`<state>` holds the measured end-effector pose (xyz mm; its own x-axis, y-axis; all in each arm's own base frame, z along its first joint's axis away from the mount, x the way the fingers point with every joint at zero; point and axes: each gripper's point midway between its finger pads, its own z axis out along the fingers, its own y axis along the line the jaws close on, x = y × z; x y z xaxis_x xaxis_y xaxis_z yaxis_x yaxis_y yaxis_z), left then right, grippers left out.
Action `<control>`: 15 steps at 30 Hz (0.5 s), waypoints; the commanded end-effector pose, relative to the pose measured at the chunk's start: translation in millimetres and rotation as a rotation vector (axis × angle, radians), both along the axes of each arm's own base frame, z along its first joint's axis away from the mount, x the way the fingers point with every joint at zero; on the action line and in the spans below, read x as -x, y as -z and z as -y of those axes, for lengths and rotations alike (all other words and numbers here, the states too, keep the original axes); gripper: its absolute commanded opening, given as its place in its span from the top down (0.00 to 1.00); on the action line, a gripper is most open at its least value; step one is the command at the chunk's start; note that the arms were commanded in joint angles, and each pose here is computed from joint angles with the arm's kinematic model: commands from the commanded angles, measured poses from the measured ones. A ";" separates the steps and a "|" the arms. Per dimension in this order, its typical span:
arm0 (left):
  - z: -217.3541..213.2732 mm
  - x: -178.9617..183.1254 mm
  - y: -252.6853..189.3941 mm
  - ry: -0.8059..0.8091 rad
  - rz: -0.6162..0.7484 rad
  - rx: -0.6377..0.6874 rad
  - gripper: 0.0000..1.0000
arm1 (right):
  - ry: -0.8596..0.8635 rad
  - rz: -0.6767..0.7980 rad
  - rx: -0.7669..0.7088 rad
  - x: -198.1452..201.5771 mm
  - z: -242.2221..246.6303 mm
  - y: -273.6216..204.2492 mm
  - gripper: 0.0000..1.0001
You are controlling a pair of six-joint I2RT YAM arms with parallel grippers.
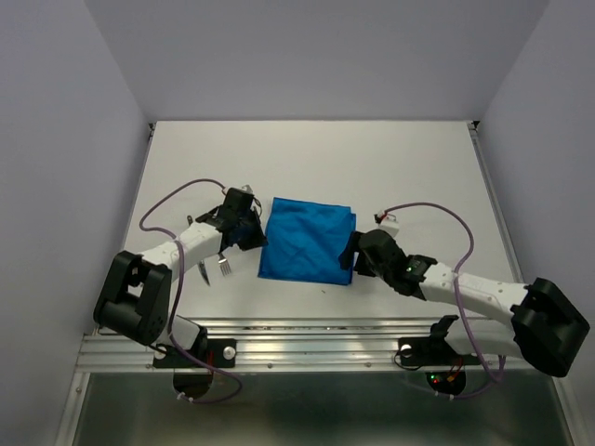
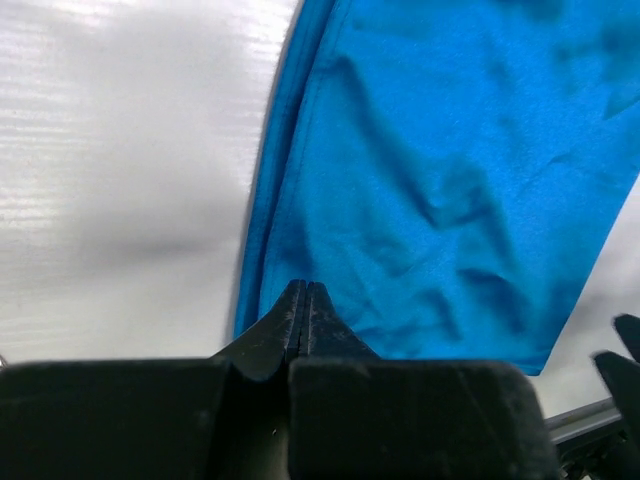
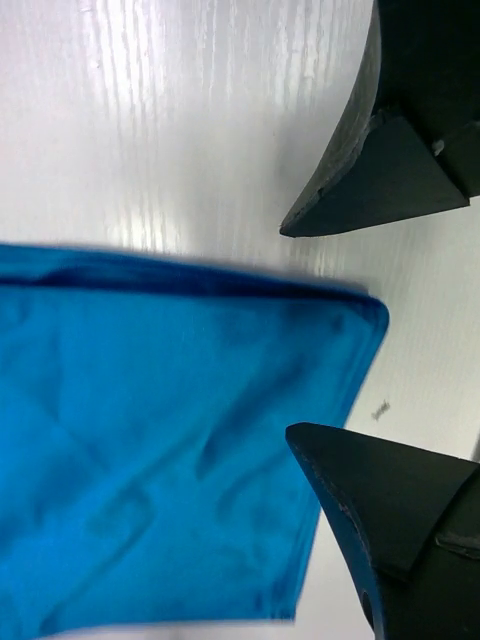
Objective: Fold the napkin into a case and place the utensils inside
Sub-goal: Smooth out the lower triangle-folded napkin at the center of the board.
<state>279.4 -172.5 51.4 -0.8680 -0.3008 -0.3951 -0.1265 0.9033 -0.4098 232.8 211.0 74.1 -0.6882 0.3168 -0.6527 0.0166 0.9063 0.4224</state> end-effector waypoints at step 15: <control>10.0 -11.7 -6.5 0.042 0.026 0.003 1.00 | -0.062 -0.089 0.051 3.5 3.5 35.1 0.93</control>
